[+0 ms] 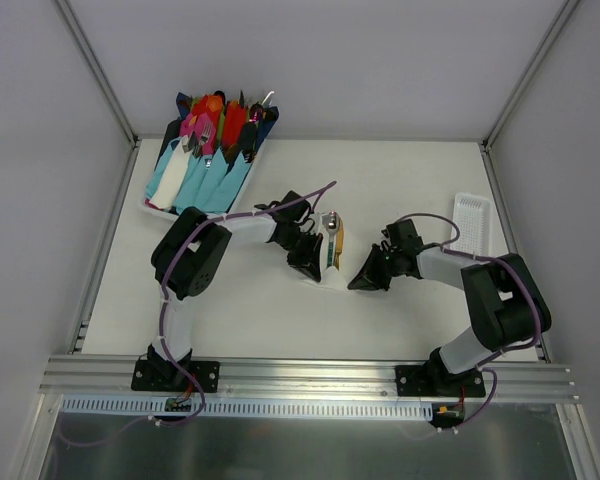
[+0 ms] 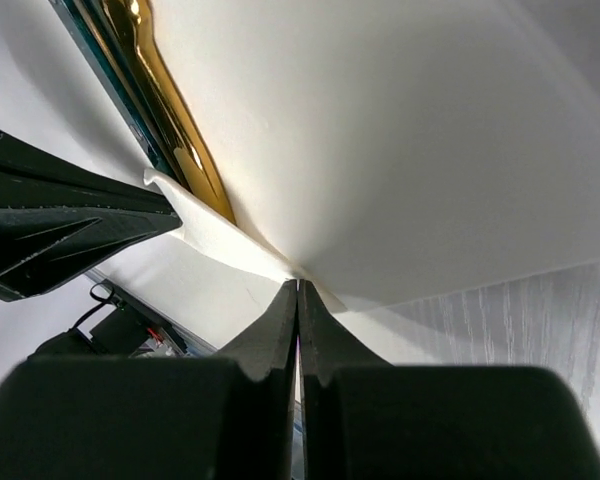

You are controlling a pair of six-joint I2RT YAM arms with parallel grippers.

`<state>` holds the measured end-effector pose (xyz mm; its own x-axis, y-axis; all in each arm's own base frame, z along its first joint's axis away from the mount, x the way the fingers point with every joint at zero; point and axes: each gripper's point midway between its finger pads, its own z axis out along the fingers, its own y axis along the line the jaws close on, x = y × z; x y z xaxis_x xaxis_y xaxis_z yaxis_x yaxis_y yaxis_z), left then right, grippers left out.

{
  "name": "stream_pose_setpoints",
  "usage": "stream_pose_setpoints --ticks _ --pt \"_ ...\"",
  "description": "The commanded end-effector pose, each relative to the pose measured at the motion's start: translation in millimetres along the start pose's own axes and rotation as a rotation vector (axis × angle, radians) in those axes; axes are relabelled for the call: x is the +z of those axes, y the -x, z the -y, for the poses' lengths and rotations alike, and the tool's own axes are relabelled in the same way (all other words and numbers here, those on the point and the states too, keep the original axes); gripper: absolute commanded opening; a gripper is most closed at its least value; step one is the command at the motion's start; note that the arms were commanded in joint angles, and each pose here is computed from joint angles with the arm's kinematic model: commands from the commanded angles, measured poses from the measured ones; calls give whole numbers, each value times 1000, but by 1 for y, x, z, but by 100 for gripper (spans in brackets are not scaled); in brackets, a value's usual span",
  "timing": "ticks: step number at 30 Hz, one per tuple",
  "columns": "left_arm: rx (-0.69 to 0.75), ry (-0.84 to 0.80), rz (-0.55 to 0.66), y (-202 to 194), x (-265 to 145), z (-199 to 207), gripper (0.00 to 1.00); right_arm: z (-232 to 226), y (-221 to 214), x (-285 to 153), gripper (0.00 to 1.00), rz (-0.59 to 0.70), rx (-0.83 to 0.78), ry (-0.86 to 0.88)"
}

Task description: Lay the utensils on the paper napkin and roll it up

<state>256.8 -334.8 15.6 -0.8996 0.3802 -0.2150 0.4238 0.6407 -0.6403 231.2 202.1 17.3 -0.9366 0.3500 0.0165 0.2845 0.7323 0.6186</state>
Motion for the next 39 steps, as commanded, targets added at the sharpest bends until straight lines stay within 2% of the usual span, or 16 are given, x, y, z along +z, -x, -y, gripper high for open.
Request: stream_pose_setpoints --ticks 1,5,8,9,13,19,24,31,39 --pt "-40 92 -33 -12 9 -30 0 -7 8 -14 2 37 -50 -14" --pt "-42 87 -33 -11 8 -29 0 -29 15 -29 7 88 -100 46" --pt "-43 84 -35 -12 9 -29 0 -44 23 -46 16 139 -141 77" --pt "-42 86 -33 -11 9 -29 0 -45 24 -50 23 147 -140 75" --pt "-42 83 -34 -11 9 -28 0 -40 36 -65 33 202 -114 69" --pt "-45 80 -35 -11 9 -28 0 -2 48 -67 38 224 2 2" --pt "-44 83 -36 -12 10 -28 0 17 58 -68 45 238 27 -30" --pt "-44 79 -33 -9 9 -27 0 40 58 -50 51 179 66 -79" --pt "-40 82 -26 -8 8 -27 0 37 61 -24 52 163 105 32"
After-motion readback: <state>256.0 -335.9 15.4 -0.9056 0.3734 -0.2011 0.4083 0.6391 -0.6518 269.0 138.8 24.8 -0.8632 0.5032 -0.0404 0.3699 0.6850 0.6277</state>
